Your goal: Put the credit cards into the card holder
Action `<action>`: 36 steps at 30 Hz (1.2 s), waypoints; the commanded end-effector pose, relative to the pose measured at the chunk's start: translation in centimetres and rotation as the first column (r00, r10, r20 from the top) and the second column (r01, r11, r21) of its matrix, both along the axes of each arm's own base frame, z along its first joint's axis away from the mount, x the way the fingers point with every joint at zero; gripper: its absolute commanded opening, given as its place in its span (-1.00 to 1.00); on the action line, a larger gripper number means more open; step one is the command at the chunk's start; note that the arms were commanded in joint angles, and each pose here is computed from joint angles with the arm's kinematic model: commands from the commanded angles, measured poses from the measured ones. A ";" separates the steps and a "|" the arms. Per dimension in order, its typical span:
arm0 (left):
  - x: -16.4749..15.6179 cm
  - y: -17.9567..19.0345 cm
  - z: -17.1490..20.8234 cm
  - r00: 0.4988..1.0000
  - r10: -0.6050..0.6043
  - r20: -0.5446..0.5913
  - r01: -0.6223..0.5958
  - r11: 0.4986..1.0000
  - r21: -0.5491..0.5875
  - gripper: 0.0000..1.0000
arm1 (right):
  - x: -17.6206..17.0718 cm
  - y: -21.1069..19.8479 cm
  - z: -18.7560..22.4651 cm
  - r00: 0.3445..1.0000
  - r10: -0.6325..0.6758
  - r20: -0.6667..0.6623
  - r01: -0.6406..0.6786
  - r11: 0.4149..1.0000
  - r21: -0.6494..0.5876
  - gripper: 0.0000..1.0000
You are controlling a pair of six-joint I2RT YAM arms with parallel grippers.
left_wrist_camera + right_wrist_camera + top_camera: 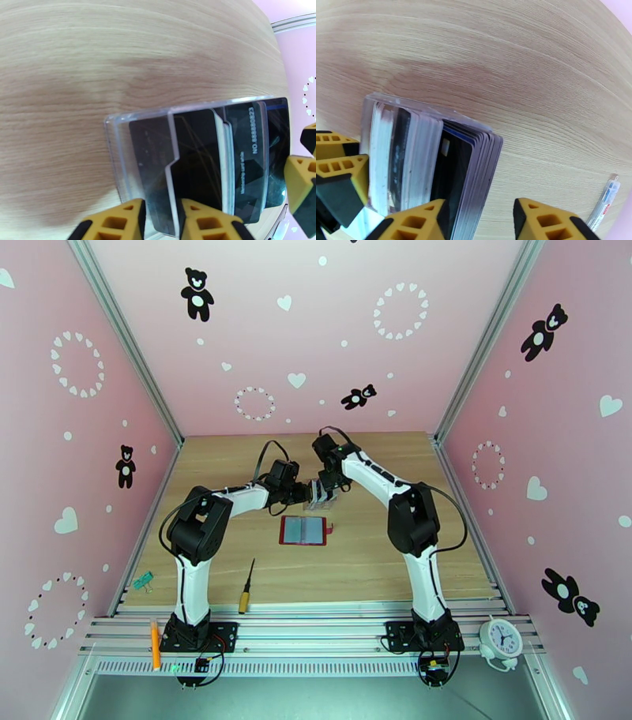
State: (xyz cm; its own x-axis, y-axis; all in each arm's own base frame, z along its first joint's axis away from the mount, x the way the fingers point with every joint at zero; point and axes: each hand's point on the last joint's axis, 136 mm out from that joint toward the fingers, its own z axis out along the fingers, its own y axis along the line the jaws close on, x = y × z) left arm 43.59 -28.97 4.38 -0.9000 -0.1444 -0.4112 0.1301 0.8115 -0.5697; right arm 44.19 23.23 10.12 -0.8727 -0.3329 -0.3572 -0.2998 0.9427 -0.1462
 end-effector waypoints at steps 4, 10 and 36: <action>-1.3 0.4 -2.9 0.997 -0.008 -0.083 0.011 0.999 0.038 -0.40 | -0.9 0.7 0.4 0.999 -0.011 -0.035 0.015 0.992 0.125 0.07; -1.3 0.3 -3.0 0.996 -0.009 -0.084 0.012 0.999 0.038 -0.40 | -1.0 0.0 -0.8 0.998 -0.032 -0.060 0.041 0.987 0.156 0.09; -1.4 0.3 -3.3 0.995 -0.009 -0.094 0.013 0.999 0.037 -0.40 | 0.1 -2.4 1.3 0.998 -0.067 -0.016 0.069 0.984 0.164 0.00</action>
State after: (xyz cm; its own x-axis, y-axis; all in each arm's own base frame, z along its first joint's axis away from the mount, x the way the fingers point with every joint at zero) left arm 43.64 -29.10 4.36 -0.9010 -0.1428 -0.4096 0.1322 0.8088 -0.5730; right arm 44.09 21.96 8.98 -0.9059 -0.2213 -0.3612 -0.2530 0.9666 0.0422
